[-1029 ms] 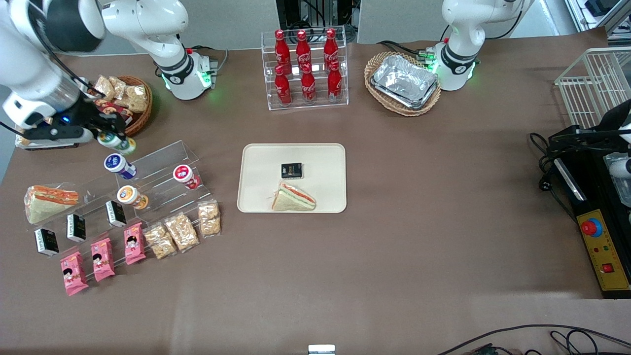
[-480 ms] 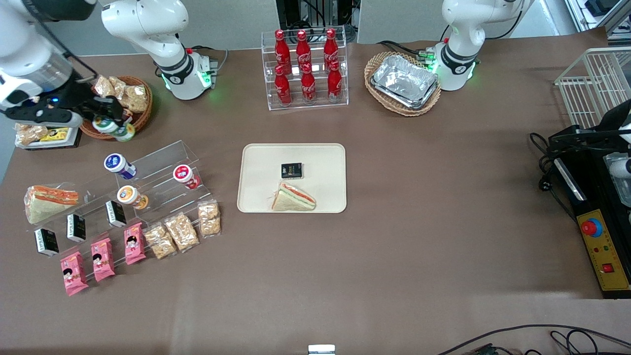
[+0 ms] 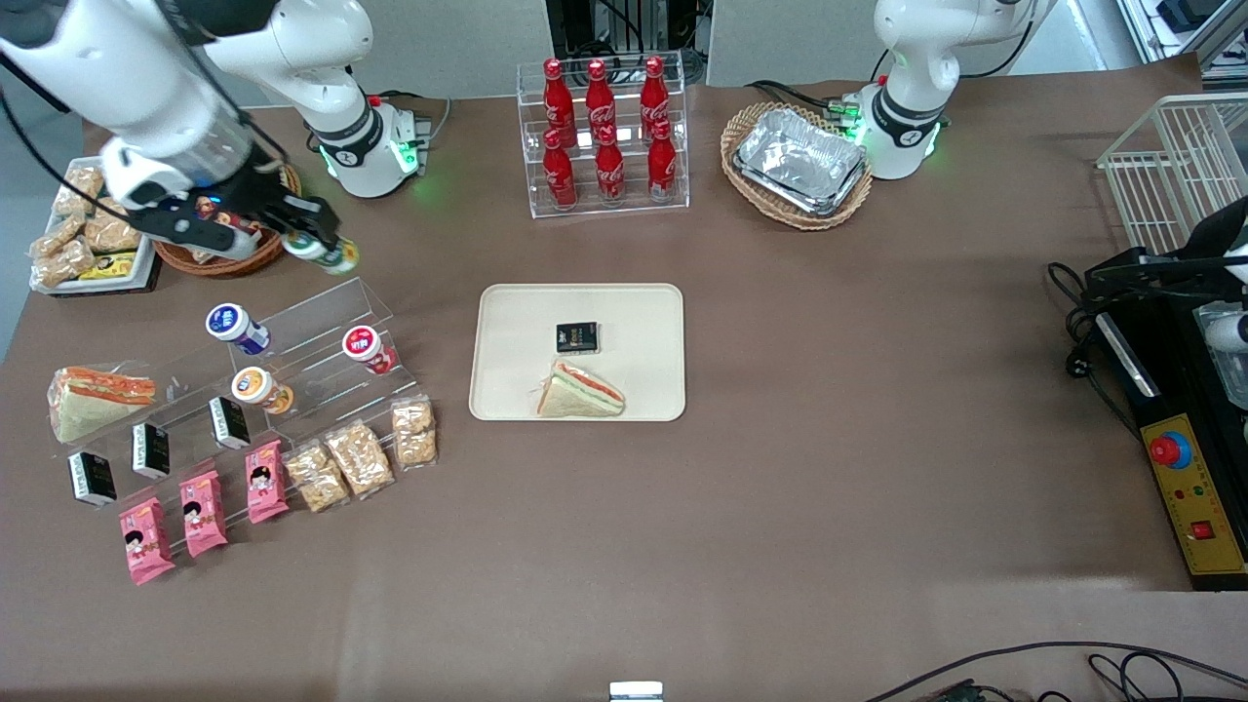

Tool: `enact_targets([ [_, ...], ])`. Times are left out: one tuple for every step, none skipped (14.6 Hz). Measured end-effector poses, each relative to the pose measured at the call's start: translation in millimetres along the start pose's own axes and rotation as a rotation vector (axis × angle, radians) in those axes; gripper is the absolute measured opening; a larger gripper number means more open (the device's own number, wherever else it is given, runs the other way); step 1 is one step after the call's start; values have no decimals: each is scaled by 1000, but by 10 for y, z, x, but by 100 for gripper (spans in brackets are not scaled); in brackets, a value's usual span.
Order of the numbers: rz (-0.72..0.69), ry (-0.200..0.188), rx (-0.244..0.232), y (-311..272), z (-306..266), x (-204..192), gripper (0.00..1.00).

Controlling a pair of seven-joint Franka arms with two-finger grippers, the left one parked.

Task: Place green gum on tray
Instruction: 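Carry the green-lidded bottle over the cream tray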

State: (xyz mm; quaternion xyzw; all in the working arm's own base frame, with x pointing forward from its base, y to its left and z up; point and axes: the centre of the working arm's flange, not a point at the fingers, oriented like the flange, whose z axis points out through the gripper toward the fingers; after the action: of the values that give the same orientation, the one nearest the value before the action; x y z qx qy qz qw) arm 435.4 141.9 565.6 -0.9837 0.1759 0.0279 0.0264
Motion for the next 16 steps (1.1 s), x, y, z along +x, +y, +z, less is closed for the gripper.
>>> enact_targets([
  [22,10,8,-156,73,-32,59],
  [42,24,20,-306,174,-65,59],
  [59,41,29,-445,316,-110,59],
  [74,57,34,-578,496,-176,59],
  [88,71,39,-699,697,-256,59],
  [100,78,40,-800,905,-334,59],
  [111,81,42,-878,1082,-396,59],
  [119,81,43,-939,1234,-439,59],
  [128,79,45,-979,1364,-464,59],
  [132,78,48,-1008,1493,-482,59],
  [137,79,53,-1028,1622,-499,59],
  [140,80,60,-1041,1752,-513,59],
  [141,79,65,-1052,1882,-533,59],
  [138,78,69,-1064,1998,-561,59],
  [137,76,71,-1072,2100,-594,59],
  [142,73,71,-1072,2174,-618,59],
])
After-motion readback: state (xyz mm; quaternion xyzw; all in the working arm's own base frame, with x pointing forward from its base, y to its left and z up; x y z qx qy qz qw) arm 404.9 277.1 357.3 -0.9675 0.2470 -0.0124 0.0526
